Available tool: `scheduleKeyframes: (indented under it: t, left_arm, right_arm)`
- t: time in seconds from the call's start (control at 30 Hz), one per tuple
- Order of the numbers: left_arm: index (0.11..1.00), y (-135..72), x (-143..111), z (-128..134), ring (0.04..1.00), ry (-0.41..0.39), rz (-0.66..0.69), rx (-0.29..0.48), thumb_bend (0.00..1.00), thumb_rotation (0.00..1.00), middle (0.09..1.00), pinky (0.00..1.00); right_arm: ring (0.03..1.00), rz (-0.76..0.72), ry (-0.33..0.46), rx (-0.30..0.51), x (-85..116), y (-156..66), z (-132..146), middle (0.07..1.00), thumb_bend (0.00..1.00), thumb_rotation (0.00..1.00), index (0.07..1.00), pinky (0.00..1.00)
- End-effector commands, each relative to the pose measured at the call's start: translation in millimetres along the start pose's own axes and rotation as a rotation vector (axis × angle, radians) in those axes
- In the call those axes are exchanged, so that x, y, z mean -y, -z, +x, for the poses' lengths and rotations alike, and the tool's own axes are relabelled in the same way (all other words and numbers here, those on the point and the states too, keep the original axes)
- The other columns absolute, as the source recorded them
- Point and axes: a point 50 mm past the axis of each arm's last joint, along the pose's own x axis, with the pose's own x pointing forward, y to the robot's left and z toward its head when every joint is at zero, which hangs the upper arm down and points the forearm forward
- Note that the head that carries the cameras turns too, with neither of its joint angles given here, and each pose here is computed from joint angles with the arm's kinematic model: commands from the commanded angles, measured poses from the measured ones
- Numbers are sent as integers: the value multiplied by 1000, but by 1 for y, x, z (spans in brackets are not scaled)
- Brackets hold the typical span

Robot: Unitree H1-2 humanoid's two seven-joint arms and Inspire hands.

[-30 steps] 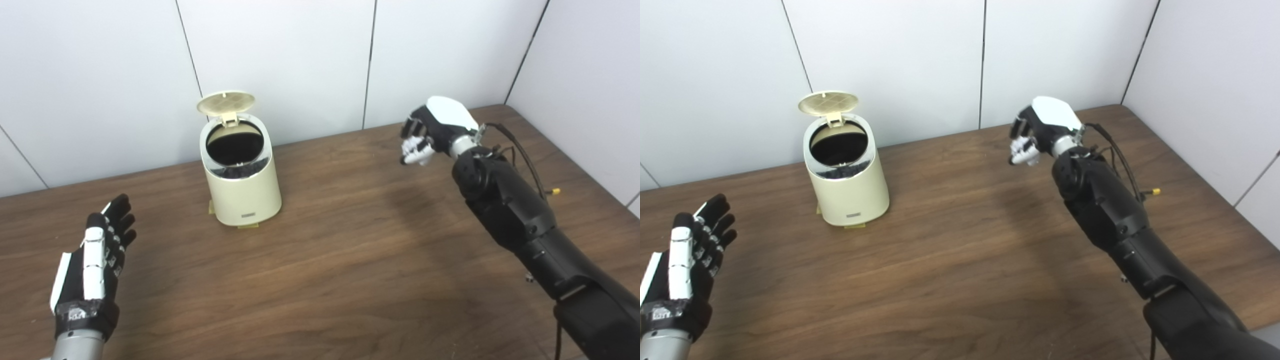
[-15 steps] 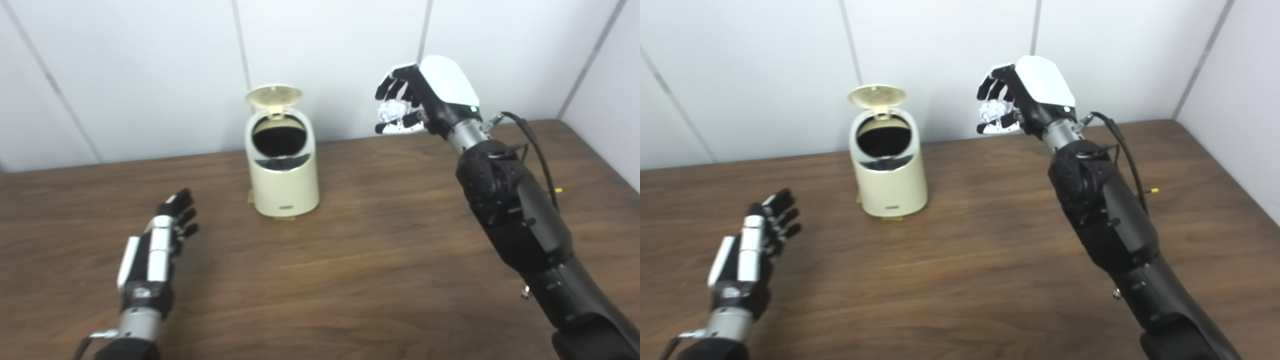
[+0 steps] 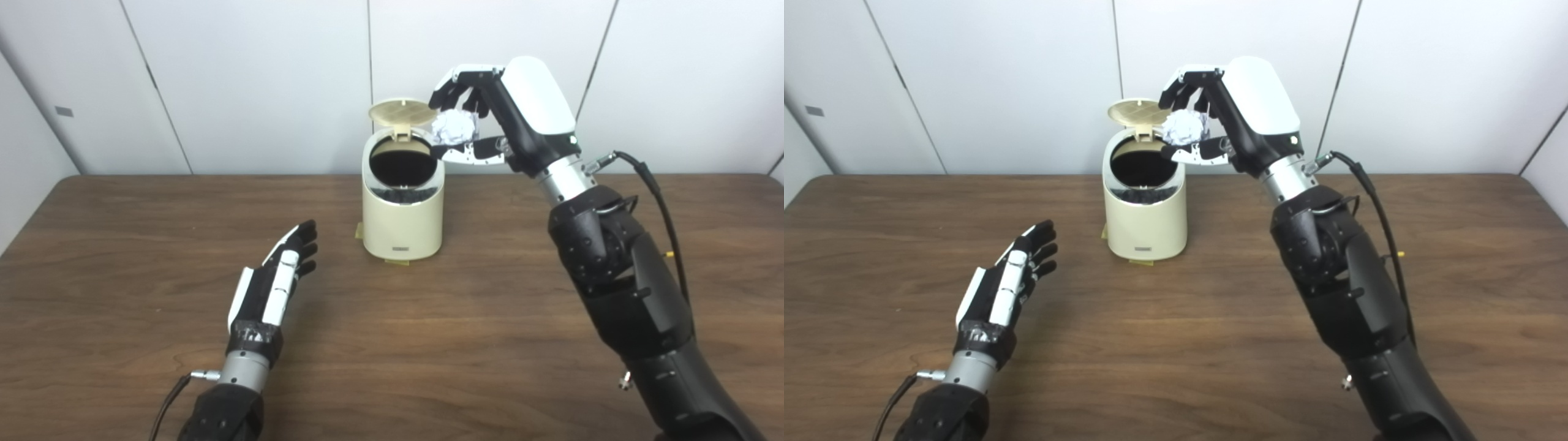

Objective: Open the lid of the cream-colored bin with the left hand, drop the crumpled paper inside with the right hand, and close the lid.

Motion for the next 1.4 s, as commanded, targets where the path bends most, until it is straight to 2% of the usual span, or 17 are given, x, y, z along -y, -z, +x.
scheduleKeyframes:
  t: [0.0,0.23,0.53,0.7,0.97,1.23,1.37]
  left_arm:
    - [915,-9,2,3,917,-6,6,65,548,895,915,922]
    - [913,-7,5,2,927,-7,-3,63,547,877,921,935]
    - [906,-7,6,0,906,-21,-9,72,557,856,910,891]
    - [907,-9,6,-1,901,-20,-4,73,555,867,909,871]
    - [906,-12,6,0,900,-28,-11,94,578,878,907,858]
    - [908,-14,8,1,902,-25,-10,90,574,862,911,865]
    - [909,-12,8,1,904,-20,-14,92,579,851,910,872]
  right_arm:
    - [394,-2,79,72,15,-14,21,509,495,0,524,318]
    - [396,57,62,42,-8,-22,31,512,492,0,538,304]
    - [391,54,52,2,-29,-2,38,509,493,0,531,306]
    - [392,74,54,-20,-36,4,39,509,493,0,527,312]
    - [394,67,39,-10,-48,0,42,511,493,0,529,309]
    - [411,61,-6,-27,-50,-7,45,513,498,0,544,418]
    - [420,61,-20,-36,-51,-8,46,519,499,0,532,369]
